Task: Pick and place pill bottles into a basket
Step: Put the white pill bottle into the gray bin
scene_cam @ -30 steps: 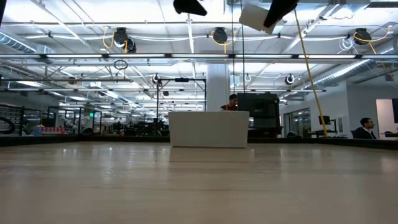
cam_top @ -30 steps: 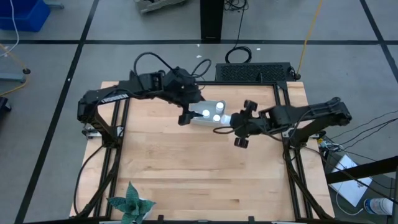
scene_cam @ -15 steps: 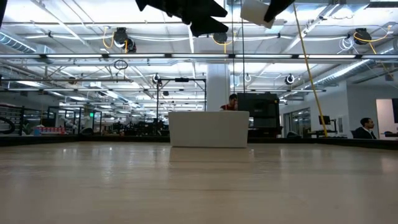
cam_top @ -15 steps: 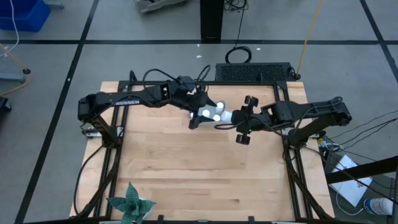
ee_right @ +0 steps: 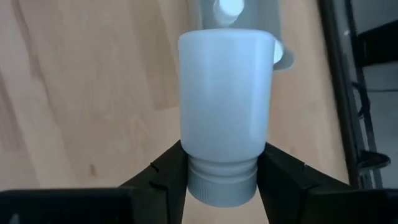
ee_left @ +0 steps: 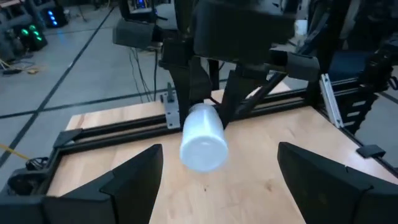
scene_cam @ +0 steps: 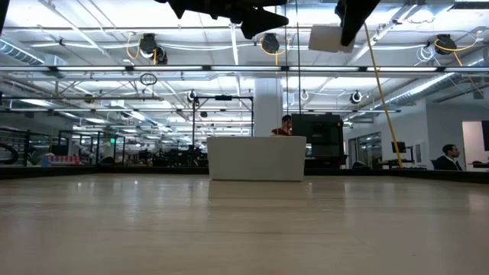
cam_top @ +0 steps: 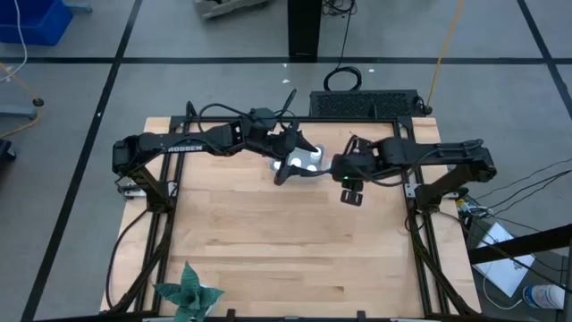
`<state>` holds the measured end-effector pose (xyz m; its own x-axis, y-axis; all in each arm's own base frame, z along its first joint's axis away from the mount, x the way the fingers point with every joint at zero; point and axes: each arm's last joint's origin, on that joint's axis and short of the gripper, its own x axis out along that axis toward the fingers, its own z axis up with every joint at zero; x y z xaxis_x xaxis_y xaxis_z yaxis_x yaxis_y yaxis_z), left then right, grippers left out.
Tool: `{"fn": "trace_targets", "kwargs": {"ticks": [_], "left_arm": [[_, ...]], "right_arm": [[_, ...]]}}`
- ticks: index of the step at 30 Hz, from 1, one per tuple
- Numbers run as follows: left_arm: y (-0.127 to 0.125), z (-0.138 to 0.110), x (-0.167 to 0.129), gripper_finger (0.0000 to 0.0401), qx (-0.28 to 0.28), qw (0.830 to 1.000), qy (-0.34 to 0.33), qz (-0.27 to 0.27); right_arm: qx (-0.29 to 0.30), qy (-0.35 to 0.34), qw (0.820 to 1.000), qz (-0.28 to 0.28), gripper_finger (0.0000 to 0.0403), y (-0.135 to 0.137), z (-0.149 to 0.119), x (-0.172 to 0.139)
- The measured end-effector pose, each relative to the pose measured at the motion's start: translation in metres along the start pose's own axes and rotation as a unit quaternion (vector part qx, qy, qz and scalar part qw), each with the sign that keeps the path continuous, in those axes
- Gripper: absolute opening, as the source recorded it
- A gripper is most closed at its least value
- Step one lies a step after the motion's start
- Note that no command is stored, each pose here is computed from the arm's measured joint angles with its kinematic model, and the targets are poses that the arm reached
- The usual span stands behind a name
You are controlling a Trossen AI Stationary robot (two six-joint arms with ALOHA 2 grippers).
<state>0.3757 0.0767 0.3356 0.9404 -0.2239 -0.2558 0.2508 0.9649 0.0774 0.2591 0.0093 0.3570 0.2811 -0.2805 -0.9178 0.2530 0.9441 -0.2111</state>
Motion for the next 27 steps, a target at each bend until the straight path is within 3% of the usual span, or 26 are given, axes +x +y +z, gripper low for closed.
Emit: {"fn": "trace_targets", "kwargs": {"ticks": [6,14,18,27], "left_arm": [[0.000,-0.001,0.000,0.0324,0.000,1.000,0.001,-0.001],[-0.001,-0.003,0.000,0.0324,0.001,1.000,0.015,-0.006],[-0.001,-0.004,0.000,0.0324,0.002,1.000,0.019,-0.006],[0.000,-0.003,0.000,0.0324,0.011,1.000,0.011,-0.004]], "right_arm": [[-0.032,0.052,0.998,-0.002,0.0144,0.008,0.023,0.006],[-0.060,-0.002,0.998,-0.017,0.0144,0.007,0.059,-0.027],[-0.061,-0.031,0.998,-0.008,0.0144,0.004,0.065,-0.040],[-0.066,-0.019,0.998,-0.014,0.0144,0.003,0.065,-0.034]]}}
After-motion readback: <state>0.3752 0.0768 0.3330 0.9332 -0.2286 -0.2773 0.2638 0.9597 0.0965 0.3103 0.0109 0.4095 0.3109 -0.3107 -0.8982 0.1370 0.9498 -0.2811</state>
